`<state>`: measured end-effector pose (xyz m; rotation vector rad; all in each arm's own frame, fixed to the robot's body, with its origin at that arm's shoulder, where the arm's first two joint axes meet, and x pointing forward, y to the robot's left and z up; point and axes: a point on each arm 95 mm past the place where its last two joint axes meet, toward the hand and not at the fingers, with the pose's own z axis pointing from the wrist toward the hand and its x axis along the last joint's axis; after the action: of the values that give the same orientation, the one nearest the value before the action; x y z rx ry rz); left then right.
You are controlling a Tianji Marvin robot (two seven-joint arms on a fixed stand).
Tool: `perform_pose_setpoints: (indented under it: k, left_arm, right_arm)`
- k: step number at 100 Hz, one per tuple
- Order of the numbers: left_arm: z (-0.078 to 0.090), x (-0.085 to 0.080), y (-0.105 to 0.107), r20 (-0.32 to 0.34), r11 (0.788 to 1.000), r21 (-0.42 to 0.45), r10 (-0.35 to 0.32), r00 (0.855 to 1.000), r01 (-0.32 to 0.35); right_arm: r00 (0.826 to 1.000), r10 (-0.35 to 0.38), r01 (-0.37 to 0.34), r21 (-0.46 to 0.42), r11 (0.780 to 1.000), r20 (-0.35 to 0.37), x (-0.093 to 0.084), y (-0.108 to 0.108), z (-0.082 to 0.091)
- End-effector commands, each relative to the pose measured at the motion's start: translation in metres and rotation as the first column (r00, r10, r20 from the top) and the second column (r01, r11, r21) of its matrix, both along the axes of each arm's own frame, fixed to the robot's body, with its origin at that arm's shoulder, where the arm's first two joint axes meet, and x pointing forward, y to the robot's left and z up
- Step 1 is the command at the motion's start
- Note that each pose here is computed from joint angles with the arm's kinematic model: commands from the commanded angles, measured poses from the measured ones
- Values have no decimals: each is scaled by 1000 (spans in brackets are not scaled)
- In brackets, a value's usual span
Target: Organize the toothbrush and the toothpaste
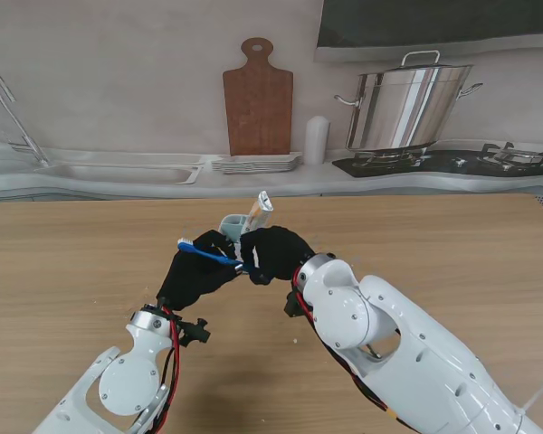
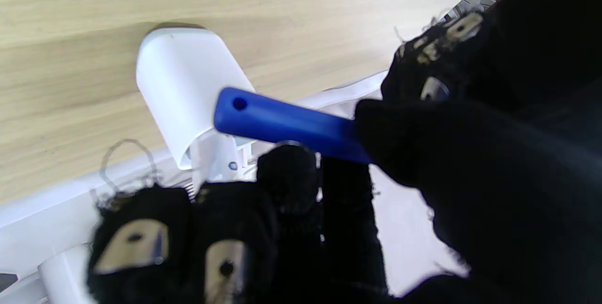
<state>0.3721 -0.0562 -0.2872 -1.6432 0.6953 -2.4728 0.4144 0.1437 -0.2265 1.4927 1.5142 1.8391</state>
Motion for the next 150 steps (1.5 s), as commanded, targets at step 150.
perform_pose_setpoints:
  k: [150]
  left_arm:
    - [25, 7, 28, 13, 992, 124, -23, 1000, 21]
  right_arm:
    - [994, -44, 29, 141, 990, 101, -30, -64, -16]
